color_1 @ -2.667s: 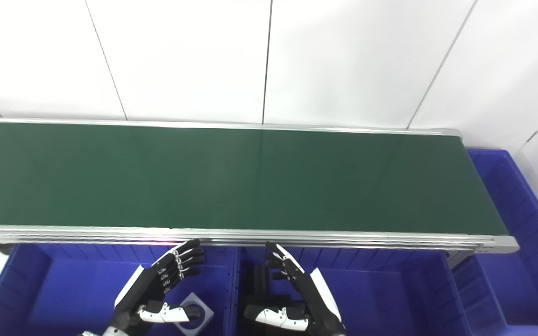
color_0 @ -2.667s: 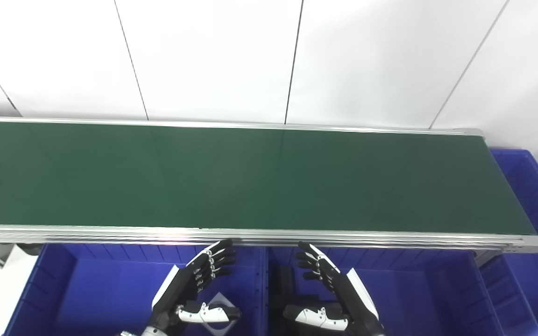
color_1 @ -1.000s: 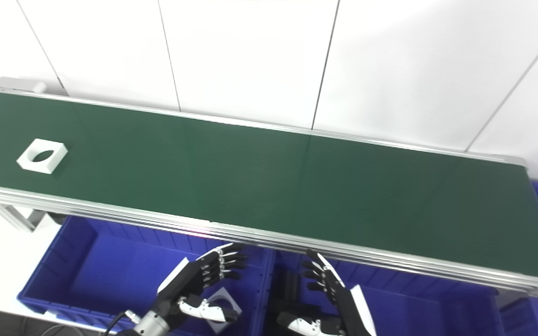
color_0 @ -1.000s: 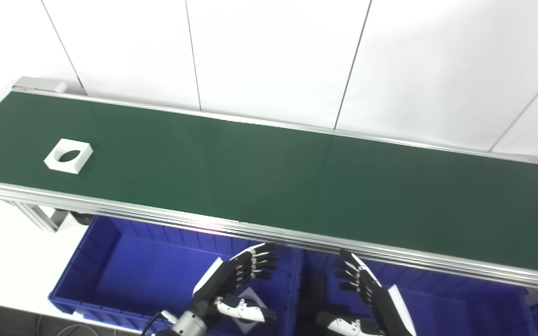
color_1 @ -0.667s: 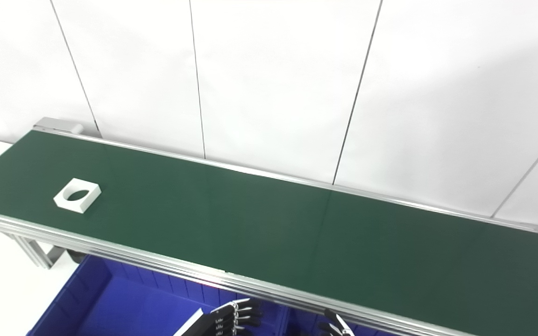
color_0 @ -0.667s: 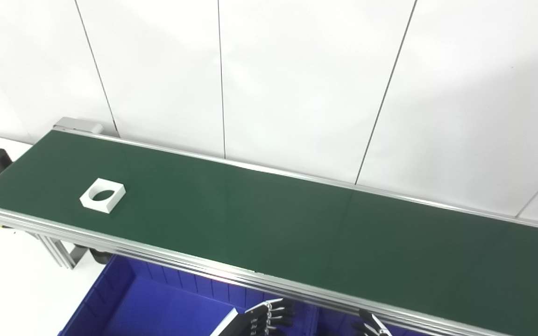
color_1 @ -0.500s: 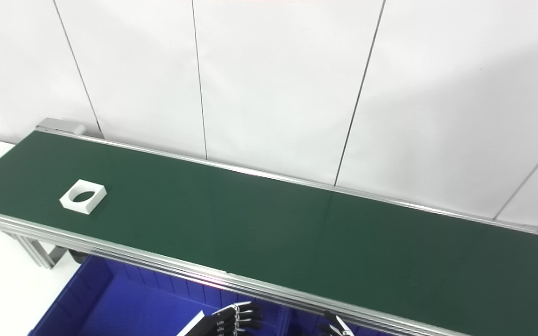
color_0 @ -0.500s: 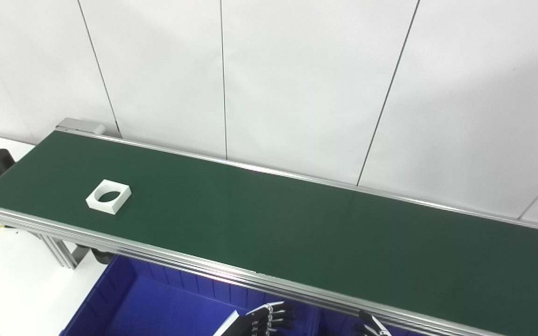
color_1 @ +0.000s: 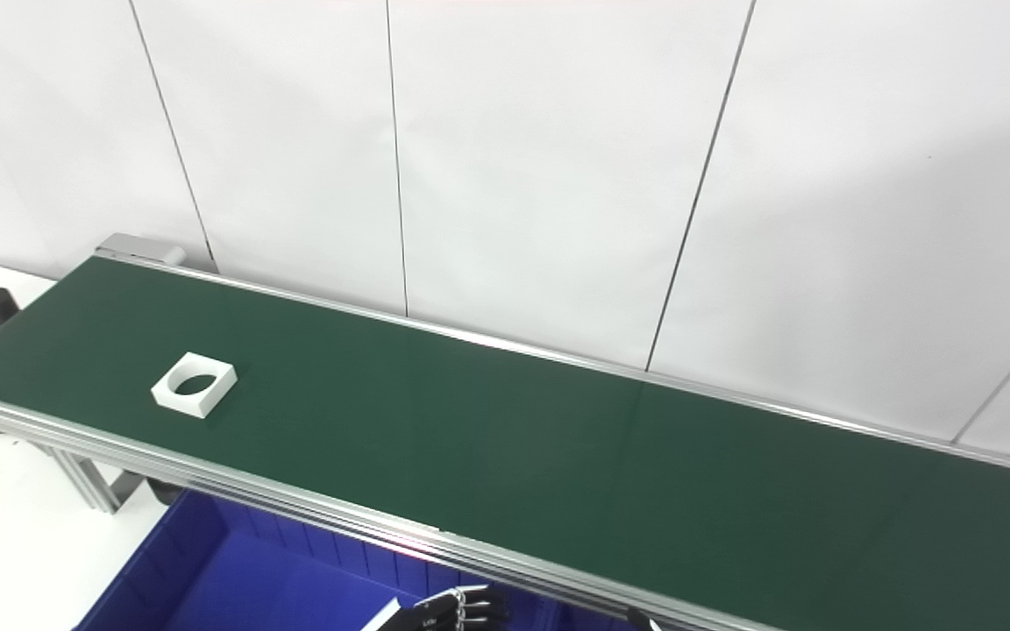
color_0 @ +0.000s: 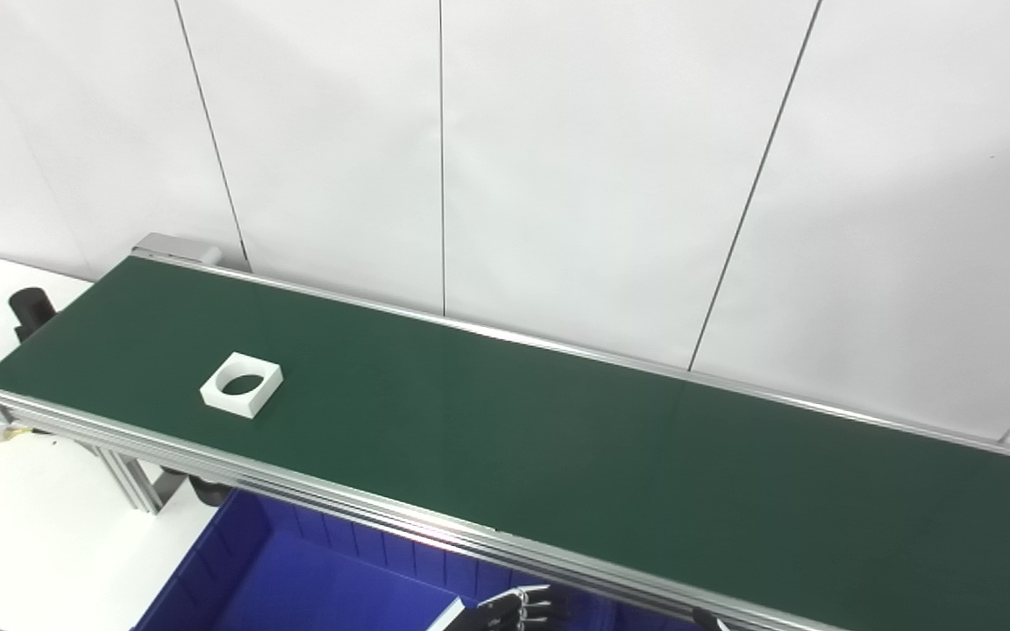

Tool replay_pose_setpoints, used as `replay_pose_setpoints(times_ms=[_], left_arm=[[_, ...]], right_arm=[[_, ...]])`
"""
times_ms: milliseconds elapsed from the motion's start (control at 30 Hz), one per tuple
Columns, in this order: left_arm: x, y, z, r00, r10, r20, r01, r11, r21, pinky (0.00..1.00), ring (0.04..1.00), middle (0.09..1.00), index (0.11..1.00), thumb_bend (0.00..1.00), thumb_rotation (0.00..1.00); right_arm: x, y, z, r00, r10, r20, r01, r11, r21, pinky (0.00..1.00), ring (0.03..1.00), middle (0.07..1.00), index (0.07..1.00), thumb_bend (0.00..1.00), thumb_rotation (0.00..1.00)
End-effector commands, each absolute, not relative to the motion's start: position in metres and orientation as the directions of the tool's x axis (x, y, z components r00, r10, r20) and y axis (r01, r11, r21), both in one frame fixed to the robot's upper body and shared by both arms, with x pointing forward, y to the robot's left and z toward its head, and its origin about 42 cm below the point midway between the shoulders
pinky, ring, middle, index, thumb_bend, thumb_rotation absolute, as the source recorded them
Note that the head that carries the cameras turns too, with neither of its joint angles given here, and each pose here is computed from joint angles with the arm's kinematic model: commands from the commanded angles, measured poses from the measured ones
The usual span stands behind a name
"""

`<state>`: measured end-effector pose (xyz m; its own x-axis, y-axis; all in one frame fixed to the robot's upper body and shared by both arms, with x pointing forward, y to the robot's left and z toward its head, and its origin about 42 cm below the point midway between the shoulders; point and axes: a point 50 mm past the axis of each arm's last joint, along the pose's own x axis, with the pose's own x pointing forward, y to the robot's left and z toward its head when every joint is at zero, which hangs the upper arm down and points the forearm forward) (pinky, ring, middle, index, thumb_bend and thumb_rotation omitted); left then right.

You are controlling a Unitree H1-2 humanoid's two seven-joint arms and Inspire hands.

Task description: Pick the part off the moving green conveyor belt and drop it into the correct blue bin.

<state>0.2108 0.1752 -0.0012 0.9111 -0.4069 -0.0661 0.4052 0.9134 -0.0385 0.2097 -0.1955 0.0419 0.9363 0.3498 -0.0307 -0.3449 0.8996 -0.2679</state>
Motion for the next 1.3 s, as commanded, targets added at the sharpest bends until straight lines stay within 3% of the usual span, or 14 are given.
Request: replay_pose_setpoints(times_ms=[0,633,1267], left_arm=[[0.218,0.172,0.008,0.913,-0.407,-0.003,0.406,0.913,-0.037,0.7,0.781,0.806,0.82,1.0,0.17],[0.22,0.174,0.016,0.913,-0.408,0.027,0.408,0.913,-0.014,0.69,0.77,0.796,0.815,1.0,0.17],[0.218,0.198,0.068,0.88,-0.471,0.061,0.468,0.882,0.058,0.7,0.769,0.786,0.81,1.0,0.22]], right_arm=[[0.215,-0.192,0.053,0.932,0.359,0.051,-0.335,0.906,-0.26,0.75,0.803,0.829,0.915,0.64,0.2],[0.217,-0.192,0.052,0.931,0.36,0.052,-0.334,0.903,-0.271,0.74,0.803,0.831,0.912,0.66,0.24],[0.214,-0.19,0.054,0.932,0.358,0.055,-0.333,0.907,-0.256,0.74,0.807,0.834,0.917,0.65,0.23]])
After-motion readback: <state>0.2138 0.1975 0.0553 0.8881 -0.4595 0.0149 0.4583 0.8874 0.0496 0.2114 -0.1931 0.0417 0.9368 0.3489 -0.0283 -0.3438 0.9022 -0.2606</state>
